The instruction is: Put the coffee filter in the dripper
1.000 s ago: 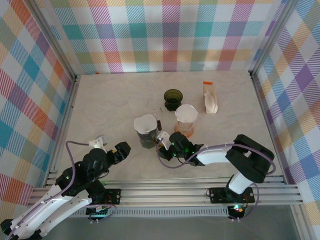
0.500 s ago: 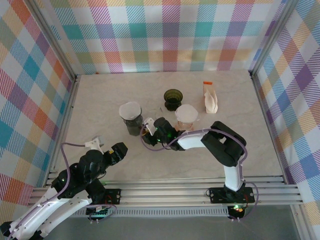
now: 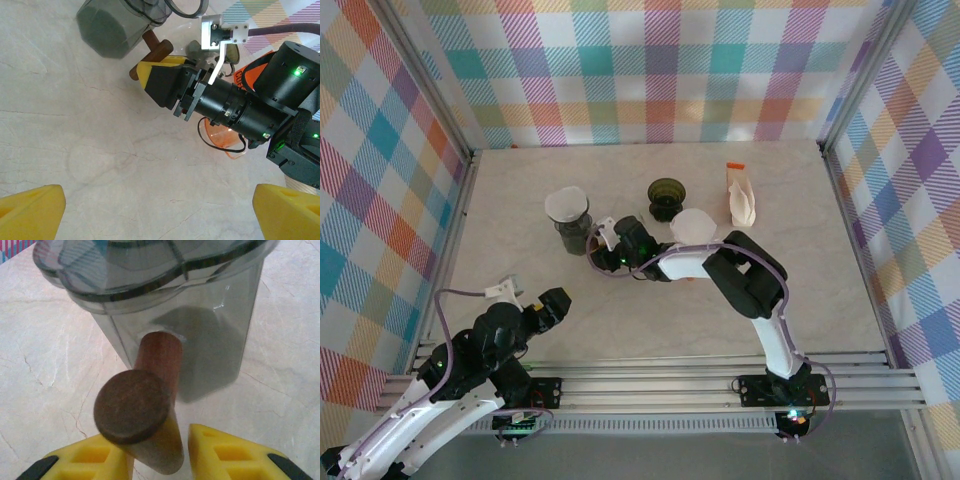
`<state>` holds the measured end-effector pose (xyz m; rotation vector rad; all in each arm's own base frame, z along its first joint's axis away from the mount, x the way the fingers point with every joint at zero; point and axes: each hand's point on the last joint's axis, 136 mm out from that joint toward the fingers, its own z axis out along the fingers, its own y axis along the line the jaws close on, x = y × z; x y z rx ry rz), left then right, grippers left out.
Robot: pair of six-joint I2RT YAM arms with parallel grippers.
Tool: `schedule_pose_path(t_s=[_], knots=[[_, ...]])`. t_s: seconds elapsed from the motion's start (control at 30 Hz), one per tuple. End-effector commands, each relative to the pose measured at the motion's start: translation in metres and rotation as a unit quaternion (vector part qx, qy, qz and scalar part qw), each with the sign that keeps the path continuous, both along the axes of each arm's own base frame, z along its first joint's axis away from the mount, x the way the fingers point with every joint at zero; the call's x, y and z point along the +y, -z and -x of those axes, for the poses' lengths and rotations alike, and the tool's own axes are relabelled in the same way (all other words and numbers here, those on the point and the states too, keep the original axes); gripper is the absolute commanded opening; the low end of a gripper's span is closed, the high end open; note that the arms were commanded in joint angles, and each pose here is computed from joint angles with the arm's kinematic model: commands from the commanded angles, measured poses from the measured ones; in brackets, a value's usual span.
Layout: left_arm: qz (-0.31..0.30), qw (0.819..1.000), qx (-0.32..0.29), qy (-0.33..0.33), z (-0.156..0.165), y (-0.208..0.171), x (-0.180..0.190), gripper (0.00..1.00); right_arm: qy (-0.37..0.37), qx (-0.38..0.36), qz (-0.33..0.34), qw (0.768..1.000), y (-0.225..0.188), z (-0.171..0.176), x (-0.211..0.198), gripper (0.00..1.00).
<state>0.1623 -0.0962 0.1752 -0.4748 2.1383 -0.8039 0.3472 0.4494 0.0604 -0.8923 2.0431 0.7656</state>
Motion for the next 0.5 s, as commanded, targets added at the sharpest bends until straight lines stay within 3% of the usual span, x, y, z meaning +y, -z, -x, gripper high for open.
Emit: schedule_pose_path(t_s=[0.0, 0.17, 0.47], knots=[[-0.003, 1.0, -0.011, -0.002, 0.001, -0.006, 0.004, 0.96, -0.008, 0.015, -0.009, 1.0, -0.002, 0.001, 0.005, 0.38], [0.004, 1.0, -0.007, 0.002, 0.0, -0.003, 0.0, 0.96, -0.012, 0.018, -0.023, 1.0, -0.006, 0.009, 0.001, 0.54], [0.006, 1.0, -0.007, 0.003, -0.002, -0.002, -0.004, 0.97, -0.018, 0.018, -0.03, 0.999, -0.022, 0.041, -0.016, 0.62]])
